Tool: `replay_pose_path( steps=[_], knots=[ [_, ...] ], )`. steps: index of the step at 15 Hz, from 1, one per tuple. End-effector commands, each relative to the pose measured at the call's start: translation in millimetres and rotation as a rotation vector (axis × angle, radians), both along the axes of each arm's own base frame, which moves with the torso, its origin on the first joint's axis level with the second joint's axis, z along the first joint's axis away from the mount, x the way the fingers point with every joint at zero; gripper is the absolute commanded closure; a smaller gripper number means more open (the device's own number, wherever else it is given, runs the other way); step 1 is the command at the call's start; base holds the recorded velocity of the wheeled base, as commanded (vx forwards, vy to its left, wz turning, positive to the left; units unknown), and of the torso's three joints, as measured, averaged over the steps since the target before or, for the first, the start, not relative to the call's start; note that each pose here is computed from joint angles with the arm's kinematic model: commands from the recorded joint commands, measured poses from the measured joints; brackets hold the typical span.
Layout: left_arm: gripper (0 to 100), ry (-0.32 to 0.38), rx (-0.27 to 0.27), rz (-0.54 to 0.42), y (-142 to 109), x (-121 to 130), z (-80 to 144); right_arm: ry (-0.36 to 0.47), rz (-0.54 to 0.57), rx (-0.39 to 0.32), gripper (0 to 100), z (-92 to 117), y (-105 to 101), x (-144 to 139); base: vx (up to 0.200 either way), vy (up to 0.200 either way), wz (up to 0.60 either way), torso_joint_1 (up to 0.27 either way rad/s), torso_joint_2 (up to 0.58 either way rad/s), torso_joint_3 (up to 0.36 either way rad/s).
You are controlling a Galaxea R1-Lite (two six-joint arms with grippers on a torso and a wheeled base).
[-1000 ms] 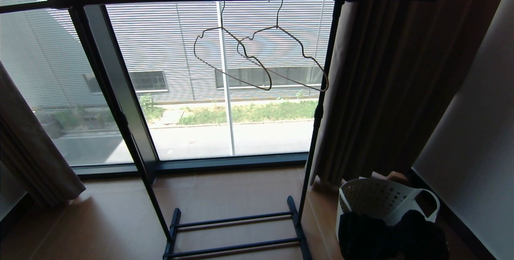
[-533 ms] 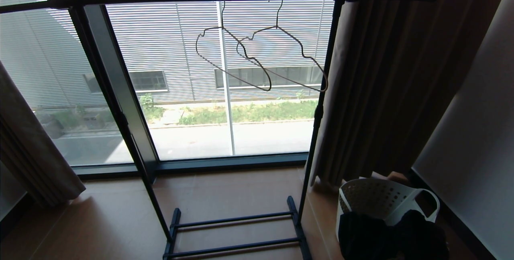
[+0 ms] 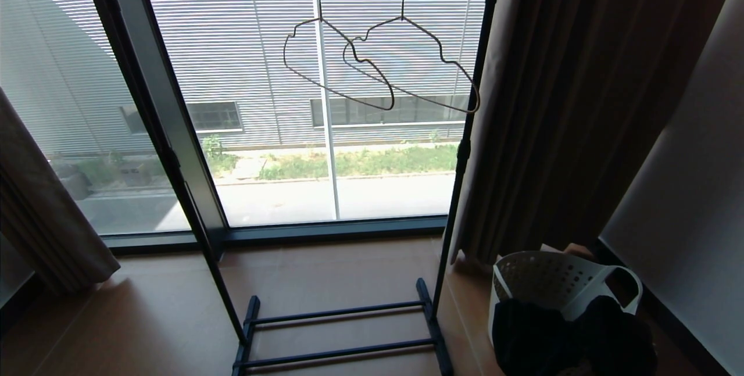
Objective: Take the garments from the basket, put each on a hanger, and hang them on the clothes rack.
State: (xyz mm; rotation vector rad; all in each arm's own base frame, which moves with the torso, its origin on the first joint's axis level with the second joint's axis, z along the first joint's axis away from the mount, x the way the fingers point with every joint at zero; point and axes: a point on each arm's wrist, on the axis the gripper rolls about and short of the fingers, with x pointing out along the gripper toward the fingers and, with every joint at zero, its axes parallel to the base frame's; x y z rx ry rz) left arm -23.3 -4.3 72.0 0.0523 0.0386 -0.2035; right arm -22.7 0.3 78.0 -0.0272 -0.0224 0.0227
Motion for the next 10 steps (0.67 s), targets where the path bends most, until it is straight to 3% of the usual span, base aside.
replay_pose_path(
  steps=[1, 5, 10],
  knots=[
    [0, 0.002, 0.000, 0.000, 0.0, 0.1, 0.1, -0.001, 0.002, -0.001, 0, 0.1, 0.0, 0.0, 0.000, 0.000, 0.00, -0.100, 0.45, 0.349],
    [0, 0.003, 0.000, -0.008, -0.2, 0.1, -0.1, 0.000, 0.004, -0.008, 0, -0.1, 0.1, 0.0, 0.000, 0.000, 0.00, -0.029, 0.17, 0.138],
    [0, 0.003, -0.001, -0.012, -0.2, 0.1, -0.1, -0.001, 0.004, -0.013, 0, 0.1, 0.1, 0.0, 0.000, 0.000, -0.60, 0.000, 0.01, 0.010]
  ],
)
